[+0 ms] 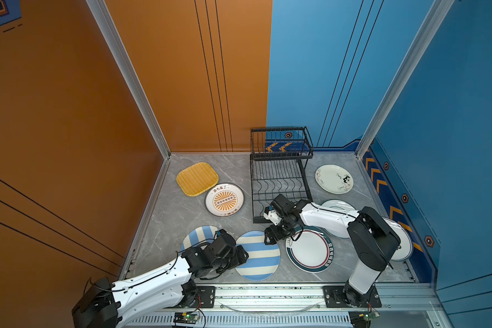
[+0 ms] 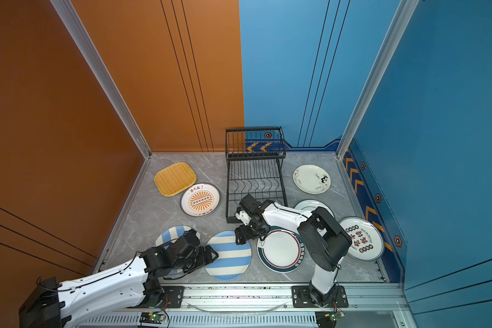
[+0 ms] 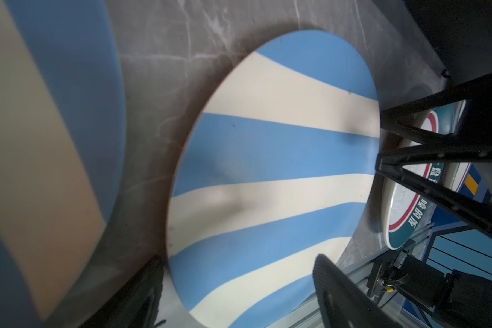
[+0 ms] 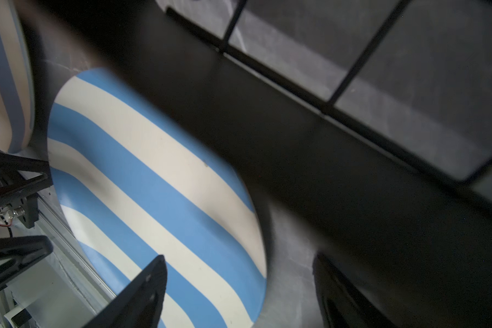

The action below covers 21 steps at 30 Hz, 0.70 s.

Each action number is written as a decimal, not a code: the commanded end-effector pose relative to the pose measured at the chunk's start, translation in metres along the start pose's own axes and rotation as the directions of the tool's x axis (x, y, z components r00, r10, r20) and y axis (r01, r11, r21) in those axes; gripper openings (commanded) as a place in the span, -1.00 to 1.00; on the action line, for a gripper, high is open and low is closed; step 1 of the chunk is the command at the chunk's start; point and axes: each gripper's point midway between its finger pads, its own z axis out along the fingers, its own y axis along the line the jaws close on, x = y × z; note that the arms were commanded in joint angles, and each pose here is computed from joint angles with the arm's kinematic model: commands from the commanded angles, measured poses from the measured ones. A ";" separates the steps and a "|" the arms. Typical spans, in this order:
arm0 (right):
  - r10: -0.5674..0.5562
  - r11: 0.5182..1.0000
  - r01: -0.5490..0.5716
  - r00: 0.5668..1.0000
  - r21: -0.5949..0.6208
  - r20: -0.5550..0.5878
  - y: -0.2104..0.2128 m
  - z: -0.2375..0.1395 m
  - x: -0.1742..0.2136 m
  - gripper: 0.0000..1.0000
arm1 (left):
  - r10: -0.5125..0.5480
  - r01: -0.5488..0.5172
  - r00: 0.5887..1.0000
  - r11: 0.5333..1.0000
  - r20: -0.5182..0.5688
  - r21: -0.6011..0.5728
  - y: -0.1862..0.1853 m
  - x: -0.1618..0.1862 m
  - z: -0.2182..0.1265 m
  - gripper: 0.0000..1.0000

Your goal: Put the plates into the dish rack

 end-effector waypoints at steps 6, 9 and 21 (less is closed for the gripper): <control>0.028 0.998 -0.037 0.988 -0.056 -0.150 0.008 0.025 0.031 0.61 | 0.006 -0.007 1.000 0.998 -0.019 -0.055 0.005 -0.006 0.003 0.69; 0.021 0.994 -0.040 0.983 -0.100 -0.182 0.015 0.029 0.038 0.59 | 0.006 -0.006 1.000 1.000 -0.031 -0.030 -0.003 -0.006 0.008 0.69; -0.003 0.979 -0.040 0.978 -0.200 -0.210 0.031 0.027 0.044 0.54 | 0.021 -0.021 0.998 1.000 -0.060 -0.009 -0.009 -0.006 0.020 0.59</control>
